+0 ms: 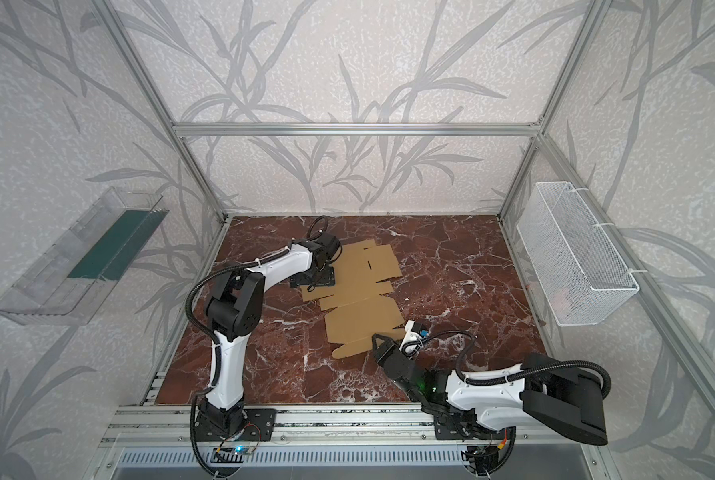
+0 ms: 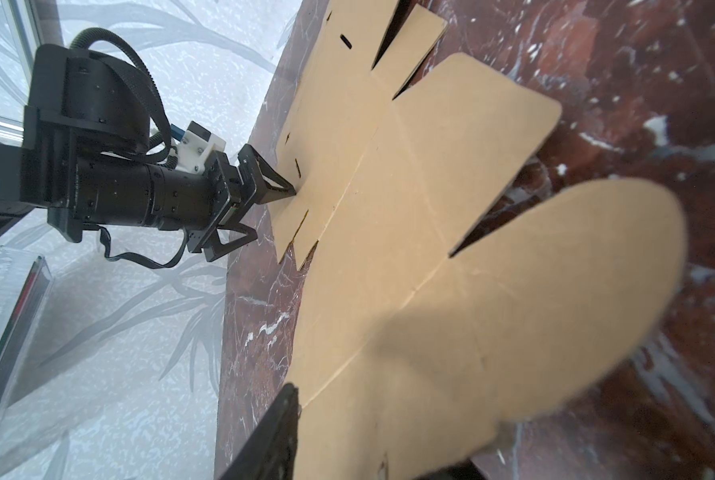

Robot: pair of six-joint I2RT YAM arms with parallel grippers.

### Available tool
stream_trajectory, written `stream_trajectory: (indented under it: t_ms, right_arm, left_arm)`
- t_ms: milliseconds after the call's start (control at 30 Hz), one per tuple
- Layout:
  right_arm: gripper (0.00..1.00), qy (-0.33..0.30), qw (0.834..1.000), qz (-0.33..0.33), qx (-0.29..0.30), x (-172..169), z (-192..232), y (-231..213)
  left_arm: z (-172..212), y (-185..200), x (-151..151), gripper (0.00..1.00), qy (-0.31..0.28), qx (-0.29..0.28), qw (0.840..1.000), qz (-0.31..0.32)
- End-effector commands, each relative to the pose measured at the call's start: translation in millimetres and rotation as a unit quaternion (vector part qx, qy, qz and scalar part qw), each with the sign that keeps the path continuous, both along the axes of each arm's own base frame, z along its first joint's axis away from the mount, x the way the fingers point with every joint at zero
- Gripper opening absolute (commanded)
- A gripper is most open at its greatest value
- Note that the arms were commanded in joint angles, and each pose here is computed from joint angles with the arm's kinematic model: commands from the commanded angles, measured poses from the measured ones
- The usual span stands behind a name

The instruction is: Fold the paper box

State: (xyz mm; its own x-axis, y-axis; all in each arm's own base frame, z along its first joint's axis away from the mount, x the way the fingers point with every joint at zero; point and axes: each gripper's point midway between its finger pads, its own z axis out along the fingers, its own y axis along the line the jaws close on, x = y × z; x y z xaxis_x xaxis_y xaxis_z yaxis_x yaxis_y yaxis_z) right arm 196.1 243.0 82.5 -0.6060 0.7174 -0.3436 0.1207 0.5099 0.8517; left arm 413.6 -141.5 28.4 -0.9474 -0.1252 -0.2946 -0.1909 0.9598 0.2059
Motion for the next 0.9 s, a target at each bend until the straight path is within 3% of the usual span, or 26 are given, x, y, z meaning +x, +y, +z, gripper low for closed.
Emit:
stream_trajectory:
  t_ms: [0,267,567,867]
  right_arm:
    - [0.39,-0.005,1.0,0.012,0.007,1,1,7]
    - [0.3,0.028,1.0,0.008,0.0,-1,-17,8]
    - [0.12,0.025,1.0,0.004,-0.015,0,-14,2]
    - [0.0,0.01,1.0,-0.005,-0.029,0,-3,-11]
  left_arm:
    - [-14,5,-31,0.99,0.059,0.009,0.998,-0.003]
    - [0,4,-29,0.99,0.045,-0.005,0.999,-0.004]
    - [44,-3,-19,0.99,0.004,-0.036,0.999,-0.01]
    - [138,5,-9,0.99,-0.075,-0.083,0.994,-0.02]
